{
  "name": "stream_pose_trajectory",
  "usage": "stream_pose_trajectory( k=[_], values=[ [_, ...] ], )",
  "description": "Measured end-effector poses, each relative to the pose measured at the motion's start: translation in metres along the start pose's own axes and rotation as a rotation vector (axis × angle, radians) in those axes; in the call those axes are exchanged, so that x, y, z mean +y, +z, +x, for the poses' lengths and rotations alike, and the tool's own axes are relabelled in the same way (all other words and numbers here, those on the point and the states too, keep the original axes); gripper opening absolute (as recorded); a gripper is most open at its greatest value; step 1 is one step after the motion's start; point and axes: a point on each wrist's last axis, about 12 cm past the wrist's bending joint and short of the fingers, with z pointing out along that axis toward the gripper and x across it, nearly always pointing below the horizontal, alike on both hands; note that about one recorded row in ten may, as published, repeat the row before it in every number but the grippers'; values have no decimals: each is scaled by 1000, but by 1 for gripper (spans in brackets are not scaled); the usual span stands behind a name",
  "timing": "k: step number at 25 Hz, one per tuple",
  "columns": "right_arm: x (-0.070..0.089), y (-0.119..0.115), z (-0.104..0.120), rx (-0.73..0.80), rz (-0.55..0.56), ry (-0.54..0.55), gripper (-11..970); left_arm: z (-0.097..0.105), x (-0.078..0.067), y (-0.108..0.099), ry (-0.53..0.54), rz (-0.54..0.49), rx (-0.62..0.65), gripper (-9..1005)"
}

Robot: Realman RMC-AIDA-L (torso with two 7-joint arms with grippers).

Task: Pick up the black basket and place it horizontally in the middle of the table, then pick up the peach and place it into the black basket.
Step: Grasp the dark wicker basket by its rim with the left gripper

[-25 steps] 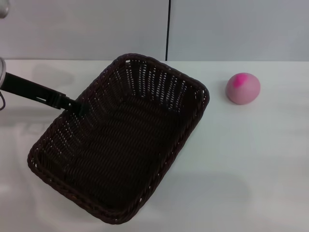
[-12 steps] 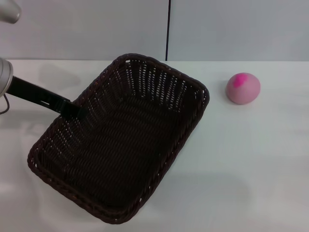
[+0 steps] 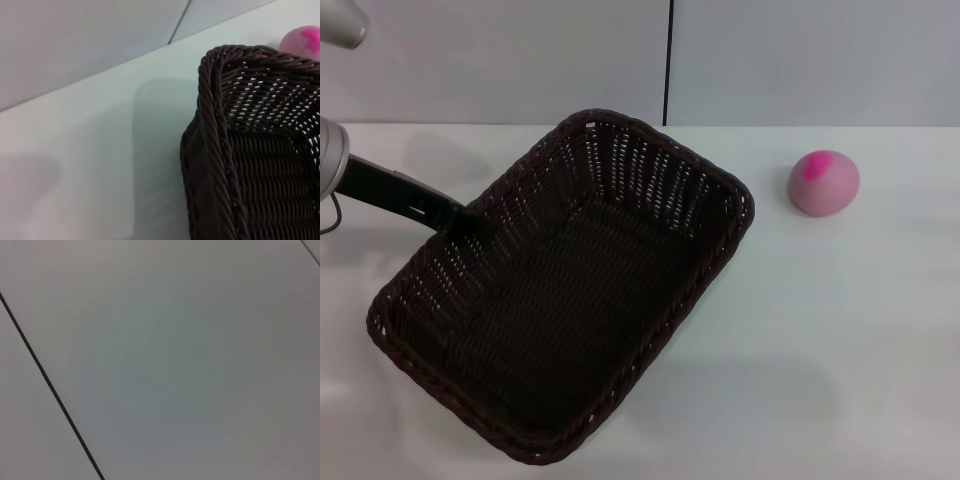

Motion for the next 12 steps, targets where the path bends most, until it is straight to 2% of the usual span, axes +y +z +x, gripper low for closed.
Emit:
stream_pose_trajectory(
  k=[1,4,6,12],
  values=[
    [0,0,0,0,0,0,565,0,0,-1,6,-1,-7,189],
    [0,0,0,-1,0,0,564,-2,-1,-5,46,11,-46,186],
    [0,1,0,-1,-1,6,563,-2,-3,-8,93,50,-114,186],
    [2,2,-1,1,-18,4,562,0,2,-24,132,101,-286,187]
  ],
)
